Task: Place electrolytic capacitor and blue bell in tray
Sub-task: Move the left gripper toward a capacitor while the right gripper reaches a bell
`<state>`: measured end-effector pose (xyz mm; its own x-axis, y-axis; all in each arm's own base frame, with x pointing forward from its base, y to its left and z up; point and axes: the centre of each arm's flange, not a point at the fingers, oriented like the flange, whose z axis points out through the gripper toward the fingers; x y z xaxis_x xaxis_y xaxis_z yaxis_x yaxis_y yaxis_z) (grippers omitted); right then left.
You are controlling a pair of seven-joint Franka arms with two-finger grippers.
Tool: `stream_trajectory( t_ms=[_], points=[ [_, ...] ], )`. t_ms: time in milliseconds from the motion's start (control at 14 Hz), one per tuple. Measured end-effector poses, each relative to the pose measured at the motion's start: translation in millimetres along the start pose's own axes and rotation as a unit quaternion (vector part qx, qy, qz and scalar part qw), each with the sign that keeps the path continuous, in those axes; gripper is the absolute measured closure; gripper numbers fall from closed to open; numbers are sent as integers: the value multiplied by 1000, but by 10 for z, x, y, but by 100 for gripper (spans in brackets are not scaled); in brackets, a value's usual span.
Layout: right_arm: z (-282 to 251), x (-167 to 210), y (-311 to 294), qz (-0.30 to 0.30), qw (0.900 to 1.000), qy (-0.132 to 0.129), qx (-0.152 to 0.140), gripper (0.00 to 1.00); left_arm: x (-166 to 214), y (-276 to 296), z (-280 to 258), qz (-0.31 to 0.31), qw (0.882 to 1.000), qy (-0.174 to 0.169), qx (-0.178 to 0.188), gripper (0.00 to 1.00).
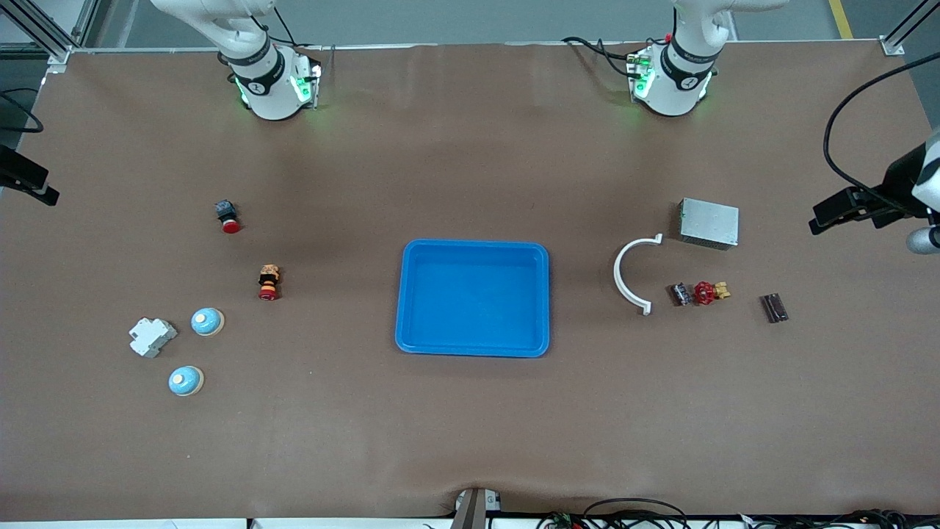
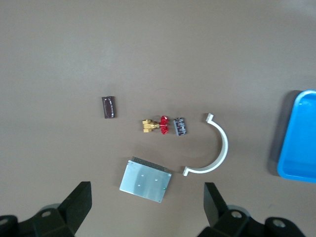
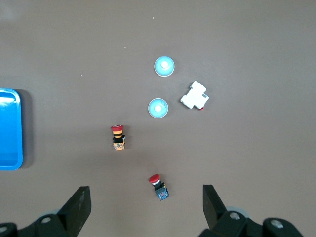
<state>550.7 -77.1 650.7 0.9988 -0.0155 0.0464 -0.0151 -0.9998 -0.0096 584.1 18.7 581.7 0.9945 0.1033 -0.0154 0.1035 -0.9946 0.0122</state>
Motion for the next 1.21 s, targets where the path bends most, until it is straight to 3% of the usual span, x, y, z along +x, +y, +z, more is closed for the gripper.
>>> stream_trajectory(
  t_ms=[499, 926, 1211],
  points=[
    [93, 26, -17, -2, 1000, 1, 0, 0, 318, -564, 641, -30, 999, -35, 4, 0],
    [715, 75, -41, -5, 1000, -14, 2, 0, 547, -1108, 1492, -72, 994, -85, 6, 0],
    [1393, 107, 20, -3, 1000, 8, -10, 0, 650, -1251, 1941, -82, 992, -99, 8, 0]
  ],
)
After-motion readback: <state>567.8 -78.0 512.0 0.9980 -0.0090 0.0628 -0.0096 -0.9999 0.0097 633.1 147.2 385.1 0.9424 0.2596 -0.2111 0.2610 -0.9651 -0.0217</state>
